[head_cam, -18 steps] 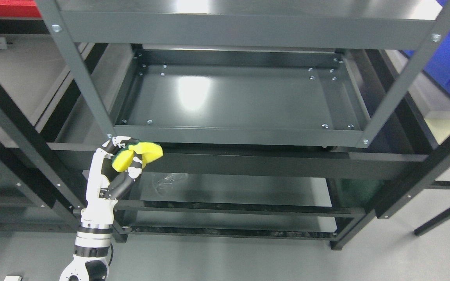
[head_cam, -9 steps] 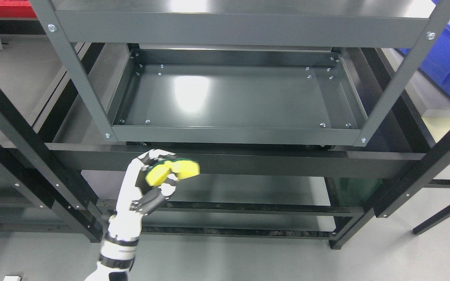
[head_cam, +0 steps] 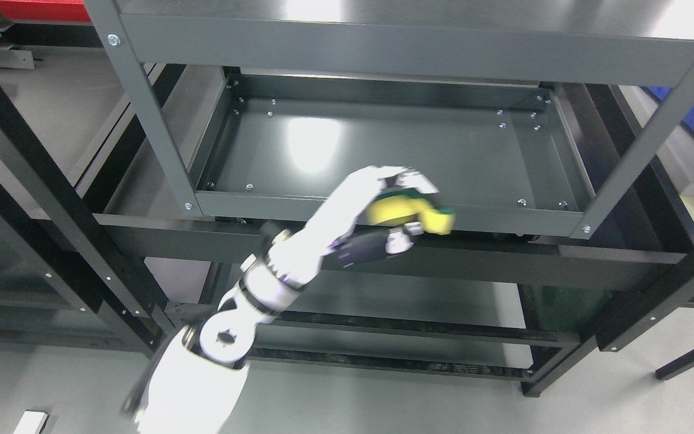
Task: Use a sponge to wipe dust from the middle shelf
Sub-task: 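Reach the left hand with sponge into the middle shelf, far side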
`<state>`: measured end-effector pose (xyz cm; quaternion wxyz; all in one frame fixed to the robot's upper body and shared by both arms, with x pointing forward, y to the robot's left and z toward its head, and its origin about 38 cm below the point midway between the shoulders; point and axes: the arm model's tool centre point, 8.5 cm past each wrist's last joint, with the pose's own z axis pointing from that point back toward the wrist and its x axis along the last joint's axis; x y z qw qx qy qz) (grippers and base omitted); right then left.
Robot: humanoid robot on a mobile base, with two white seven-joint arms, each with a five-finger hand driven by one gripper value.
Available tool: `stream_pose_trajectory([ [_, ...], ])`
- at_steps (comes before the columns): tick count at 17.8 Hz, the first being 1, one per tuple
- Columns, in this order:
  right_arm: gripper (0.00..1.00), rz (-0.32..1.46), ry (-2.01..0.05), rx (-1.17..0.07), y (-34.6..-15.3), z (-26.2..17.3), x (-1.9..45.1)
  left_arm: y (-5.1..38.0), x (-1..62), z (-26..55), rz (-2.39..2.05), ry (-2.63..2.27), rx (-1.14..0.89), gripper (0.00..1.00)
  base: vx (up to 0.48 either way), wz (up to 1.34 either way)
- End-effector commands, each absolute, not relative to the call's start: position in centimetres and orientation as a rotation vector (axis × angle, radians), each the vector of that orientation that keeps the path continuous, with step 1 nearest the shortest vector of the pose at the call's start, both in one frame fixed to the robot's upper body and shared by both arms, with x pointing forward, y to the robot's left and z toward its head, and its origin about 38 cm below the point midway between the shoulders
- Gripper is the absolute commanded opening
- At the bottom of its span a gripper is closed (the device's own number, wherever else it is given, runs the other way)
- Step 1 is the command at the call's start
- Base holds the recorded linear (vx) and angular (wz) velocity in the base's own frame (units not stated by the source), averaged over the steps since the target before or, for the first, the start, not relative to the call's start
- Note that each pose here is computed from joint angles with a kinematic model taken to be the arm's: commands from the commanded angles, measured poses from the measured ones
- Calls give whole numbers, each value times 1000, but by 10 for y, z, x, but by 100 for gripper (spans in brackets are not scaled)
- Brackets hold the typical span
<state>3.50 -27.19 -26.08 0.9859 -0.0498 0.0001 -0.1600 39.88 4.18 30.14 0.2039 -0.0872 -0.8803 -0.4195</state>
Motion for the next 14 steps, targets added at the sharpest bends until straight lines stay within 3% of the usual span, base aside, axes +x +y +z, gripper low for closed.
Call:
stream_pose_trajectory([
  [1, 100, -321, -19, -118, -284, -260, 40, -60, 388, 366, -2013, -2440, 77, 1, 16, 91],
  [5, 100, -322, -19, -118, -284, -260, 40, -74, 393, 444, -2281, -2438, 631, 4, 5, 19],
  [7, 100, -322, -19, -118, -284, -260, 40, -75, 398, 466, -2314, -2417, 795, 3, -2, -5],
  [11, 100, -322, -19, -118, -284, -260, 40, -75, 411, 493, -2332, -2366, 1021, 3, 0, 0],
  [14, 100, -322, -21, -118, -284, -260, 41, -76, 432, 470, -2354, -2294, 991, 3, 0, 0],
])
